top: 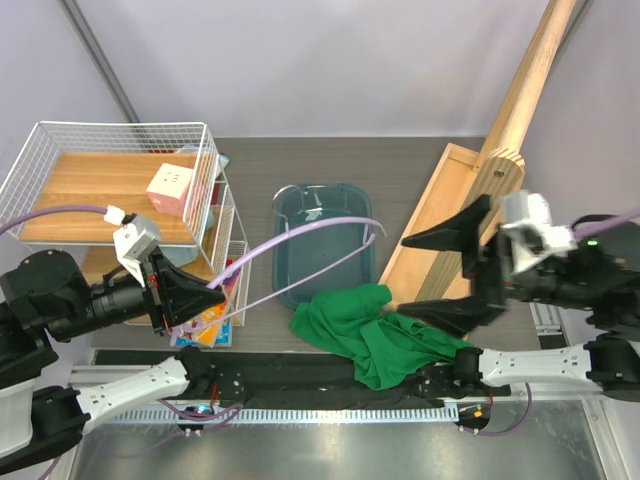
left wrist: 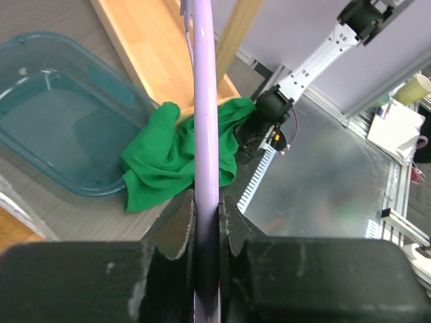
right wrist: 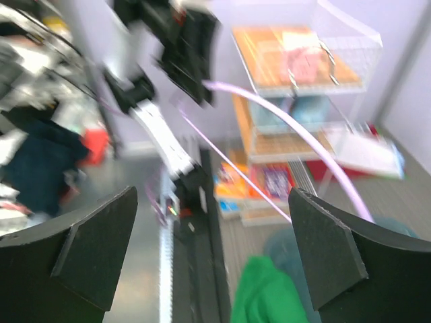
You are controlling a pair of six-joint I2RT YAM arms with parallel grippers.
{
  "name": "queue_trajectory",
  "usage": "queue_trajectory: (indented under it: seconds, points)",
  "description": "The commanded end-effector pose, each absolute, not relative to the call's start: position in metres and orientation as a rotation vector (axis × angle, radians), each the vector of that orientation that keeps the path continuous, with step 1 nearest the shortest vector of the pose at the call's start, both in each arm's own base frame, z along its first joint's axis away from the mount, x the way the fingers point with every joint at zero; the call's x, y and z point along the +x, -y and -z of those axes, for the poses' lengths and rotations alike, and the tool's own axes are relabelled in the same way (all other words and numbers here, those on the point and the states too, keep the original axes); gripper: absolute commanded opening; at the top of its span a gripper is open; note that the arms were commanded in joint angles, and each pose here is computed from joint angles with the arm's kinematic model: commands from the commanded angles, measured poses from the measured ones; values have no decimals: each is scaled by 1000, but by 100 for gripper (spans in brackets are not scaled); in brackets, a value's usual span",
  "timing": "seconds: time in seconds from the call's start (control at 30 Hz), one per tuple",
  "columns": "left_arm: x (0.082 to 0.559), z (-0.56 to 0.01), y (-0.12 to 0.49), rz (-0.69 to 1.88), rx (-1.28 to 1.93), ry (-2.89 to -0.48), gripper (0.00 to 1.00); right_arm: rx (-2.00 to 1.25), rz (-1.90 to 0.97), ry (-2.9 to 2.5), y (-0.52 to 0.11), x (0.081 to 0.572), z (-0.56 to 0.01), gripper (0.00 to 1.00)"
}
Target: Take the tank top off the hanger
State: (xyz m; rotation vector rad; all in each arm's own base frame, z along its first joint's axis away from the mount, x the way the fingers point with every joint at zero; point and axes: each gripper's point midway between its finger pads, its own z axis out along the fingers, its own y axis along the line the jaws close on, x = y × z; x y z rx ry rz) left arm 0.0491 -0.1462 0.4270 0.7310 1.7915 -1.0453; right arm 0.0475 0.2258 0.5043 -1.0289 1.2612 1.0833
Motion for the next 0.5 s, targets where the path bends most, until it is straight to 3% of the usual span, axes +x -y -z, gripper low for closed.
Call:
queue_trajectory:
  seconds: [0.0,0.33,0.47]
  points:
    - [77,-456,156,971,676,-1711,0,-954,-1371,-918,-190,-1,-584,100]
    - [143,-521,257,960,833,-1529,0,-774,-1458,-715,-113,-20,-637,100]
    - [178,-518,311,942,922,-1562,0,-727,-1482,-641,-86,-29,-648,100]
